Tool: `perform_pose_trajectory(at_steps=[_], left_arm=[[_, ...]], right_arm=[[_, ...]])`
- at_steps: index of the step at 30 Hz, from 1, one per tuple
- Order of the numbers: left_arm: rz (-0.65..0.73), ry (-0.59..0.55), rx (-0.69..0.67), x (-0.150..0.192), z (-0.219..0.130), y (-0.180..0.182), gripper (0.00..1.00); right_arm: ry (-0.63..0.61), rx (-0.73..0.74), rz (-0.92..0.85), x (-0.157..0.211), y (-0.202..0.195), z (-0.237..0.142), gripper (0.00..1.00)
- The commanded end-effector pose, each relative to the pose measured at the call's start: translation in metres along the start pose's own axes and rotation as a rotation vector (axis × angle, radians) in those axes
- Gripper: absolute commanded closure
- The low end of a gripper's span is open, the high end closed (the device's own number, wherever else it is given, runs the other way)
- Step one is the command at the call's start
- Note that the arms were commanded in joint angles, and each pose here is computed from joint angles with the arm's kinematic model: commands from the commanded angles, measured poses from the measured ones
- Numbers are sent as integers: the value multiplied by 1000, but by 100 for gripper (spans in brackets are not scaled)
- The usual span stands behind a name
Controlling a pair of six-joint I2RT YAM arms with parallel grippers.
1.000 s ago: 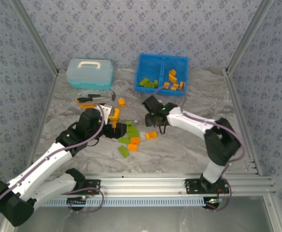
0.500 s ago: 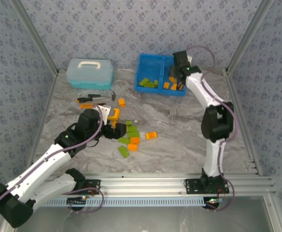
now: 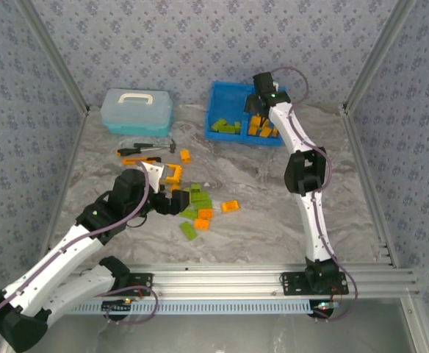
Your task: Sort the legos into containers by color
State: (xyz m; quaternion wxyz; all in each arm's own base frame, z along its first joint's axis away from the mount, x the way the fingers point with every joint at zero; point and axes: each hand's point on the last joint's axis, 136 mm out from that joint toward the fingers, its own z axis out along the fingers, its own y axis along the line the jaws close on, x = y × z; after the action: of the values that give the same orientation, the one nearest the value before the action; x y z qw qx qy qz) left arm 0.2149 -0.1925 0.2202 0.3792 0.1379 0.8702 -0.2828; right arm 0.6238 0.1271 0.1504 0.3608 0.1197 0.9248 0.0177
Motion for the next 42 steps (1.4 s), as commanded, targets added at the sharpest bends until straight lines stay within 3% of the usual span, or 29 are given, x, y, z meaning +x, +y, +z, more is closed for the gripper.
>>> perform_pose_trajectory(at_steps=[1,6,12,18,22,31,42], left_arm=[[48,27,61,4,4,-12,1],[262,172,84,19,23,-26,4],[471,379,113,38,71,-61,9],[541,540,102,55,134,-73,14],[617,615,59,65,171,-67,15],[738,707,8,97,215,-51,24],[732,734,-22,126,228,-40,57]], right_arm=[[-37,-33,-30,-22,6,-52,12],[-13,-44,-60,3,4,-95,11],[0,-130,-105,79,-16,-156,6],[54,-184,-175,162,-55,-211,0],[66,-149,-144,191,-89,-240,0],[40,-38,-44,210,-141,-266,0],[61,-15,2,215,-154,-261,0]])
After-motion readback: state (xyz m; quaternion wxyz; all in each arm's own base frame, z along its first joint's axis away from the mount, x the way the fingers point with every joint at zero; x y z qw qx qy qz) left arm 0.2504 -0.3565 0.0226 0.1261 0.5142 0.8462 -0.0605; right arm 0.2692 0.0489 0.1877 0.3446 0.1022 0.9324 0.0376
